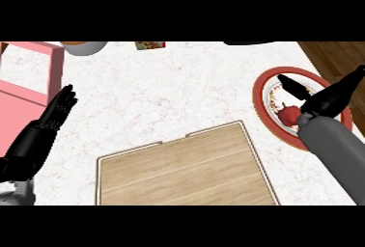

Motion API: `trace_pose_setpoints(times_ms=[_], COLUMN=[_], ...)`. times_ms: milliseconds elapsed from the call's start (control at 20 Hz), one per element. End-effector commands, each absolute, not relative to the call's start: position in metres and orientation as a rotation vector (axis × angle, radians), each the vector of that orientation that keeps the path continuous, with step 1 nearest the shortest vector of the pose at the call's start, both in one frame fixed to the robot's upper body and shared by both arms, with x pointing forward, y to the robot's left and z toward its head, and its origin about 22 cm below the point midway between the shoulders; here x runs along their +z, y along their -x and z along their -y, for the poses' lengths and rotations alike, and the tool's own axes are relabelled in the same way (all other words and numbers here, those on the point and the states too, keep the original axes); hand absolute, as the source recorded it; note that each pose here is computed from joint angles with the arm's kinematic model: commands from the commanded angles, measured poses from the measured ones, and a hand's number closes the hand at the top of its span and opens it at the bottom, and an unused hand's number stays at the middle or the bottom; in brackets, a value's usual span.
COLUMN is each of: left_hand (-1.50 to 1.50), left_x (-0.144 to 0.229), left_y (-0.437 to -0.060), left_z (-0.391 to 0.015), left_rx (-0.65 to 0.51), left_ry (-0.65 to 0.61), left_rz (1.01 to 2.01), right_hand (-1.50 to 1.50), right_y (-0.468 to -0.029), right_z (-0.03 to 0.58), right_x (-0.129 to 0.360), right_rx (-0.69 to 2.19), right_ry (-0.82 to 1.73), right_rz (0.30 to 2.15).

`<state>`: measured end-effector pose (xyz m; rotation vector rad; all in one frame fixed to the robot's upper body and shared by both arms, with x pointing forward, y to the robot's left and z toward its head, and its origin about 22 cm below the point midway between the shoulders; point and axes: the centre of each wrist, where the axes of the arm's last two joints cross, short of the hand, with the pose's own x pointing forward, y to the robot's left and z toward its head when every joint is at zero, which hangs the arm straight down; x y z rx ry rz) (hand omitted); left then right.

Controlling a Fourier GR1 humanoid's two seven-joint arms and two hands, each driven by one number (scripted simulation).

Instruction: Pick the bell pepper from the tray and place it in the plate

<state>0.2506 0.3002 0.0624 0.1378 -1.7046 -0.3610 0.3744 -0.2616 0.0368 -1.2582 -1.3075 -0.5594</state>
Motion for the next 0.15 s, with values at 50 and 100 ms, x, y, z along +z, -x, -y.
trace_pose_setpoints(times_ms=[50, 100], left_hand=[0.0, 0.0], left_x=[0.065, 0.071], left_y=[-0.25, -0.253], left_z=[-0.299, -0.298], left_rx=[-0.356, -0.345], left_ry=[-0.134, -0.14], left_rz=[1.711, 1.702], right_hand=[-1.5, -1.5], right_y=[-0.338, -0.333], right_z=[0.255, 0.253], right_x=[0.018, 0.022], right_rx=[-0.549, -0.547], right_ry=[1.197, 1.18], right_rz=[1.343, 1.375])
